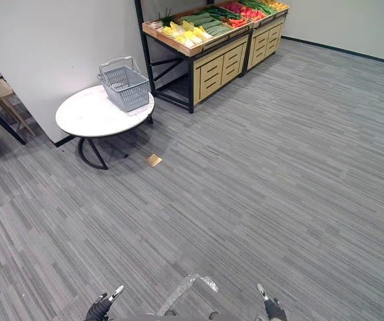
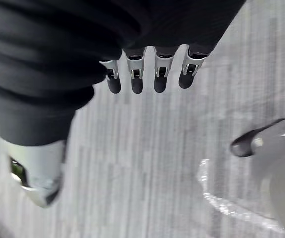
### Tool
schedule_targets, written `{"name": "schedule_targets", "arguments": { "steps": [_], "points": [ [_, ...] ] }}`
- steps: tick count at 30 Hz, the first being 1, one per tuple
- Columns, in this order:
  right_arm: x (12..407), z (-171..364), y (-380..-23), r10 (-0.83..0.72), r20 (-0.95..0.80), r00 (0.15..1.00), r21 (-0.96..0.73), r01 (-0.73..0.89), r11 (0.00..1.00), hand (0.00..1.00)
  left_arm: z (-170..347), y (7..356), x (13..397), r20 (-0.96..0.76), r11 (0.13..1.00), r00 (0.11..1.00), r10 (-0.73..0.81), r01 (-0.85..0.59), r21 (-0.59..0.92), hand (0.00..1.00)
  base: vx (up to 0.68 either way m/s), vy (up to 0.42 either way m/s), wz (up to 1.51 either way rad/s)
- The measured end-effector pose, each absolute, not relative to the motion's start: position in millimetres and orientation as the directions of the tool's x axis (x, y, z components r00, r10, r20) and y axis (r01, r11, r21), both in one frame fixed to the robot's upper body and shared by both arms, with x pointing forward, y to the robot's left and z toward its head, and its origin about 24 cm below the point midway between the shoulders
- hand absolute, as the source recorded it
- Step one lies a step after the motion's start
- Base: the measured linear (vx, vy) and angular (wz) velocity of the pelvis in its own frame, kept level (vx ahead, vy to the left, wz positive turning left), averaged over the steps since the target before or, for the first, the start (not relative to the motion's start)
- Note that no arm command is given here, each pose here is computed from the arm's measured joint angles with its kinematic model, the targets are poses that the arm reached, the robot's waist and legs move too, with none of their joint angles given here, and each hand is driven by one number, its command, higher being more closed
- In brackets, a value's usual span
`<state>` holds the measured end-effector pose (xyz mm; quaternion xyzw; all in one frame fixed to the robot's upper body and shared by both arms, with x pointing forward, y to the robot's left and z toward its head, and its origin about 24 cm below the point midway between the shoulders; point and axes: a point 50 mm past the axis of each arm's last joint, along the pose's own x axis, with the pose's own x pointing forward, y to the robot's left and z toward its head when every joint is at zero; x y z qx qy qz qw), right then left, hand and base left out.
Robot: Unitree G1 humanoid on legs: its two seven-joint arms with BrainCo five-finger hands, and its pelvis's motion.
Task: Pick vegetable in the basket
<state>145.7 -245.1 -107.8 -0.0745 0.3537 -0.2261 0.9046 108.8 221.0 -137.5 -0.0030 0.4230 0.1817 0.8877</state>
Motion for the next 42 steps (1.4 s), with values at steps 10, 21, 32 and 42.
{"name": "schedule_targets", "arguments": {
  "steps": [10,21,32,42],
  "points": [
    [148,-106,-257,-0.461,-0.597,0.656,-0.376,0.279,0.884,0.0,-122,239,124,-0.676,0.934,0.647,0.352,-0.293,0.205,0.0,0.04,0.018,0.05],
    [160,-105,-243,-0.392,-0.597,0.7,-0.356,0.206,0.911,0.0,-116,242,128,-0.649,0.927,0.666,0.367,-0.324,0.191,0.0,-0.07,0.004,0.04],
    [182,-75,-232,-0.359,-0.468,0.808,-0.321,0.223,0.92,0.0,-88,243,154,-0.522,0.923,0.764,0.38,-0.353,0.154,0.0,0.14,0.074,0.24],
    [195,-57,-240,-0.356,-0.392,0.848,-0.35,0.221,0.91,0.0,-89,229,179,-0.518,0.941,0.787,0.335,-0.309,0.14,0.0,0.62,-0.043,0.74]
  ]
}}
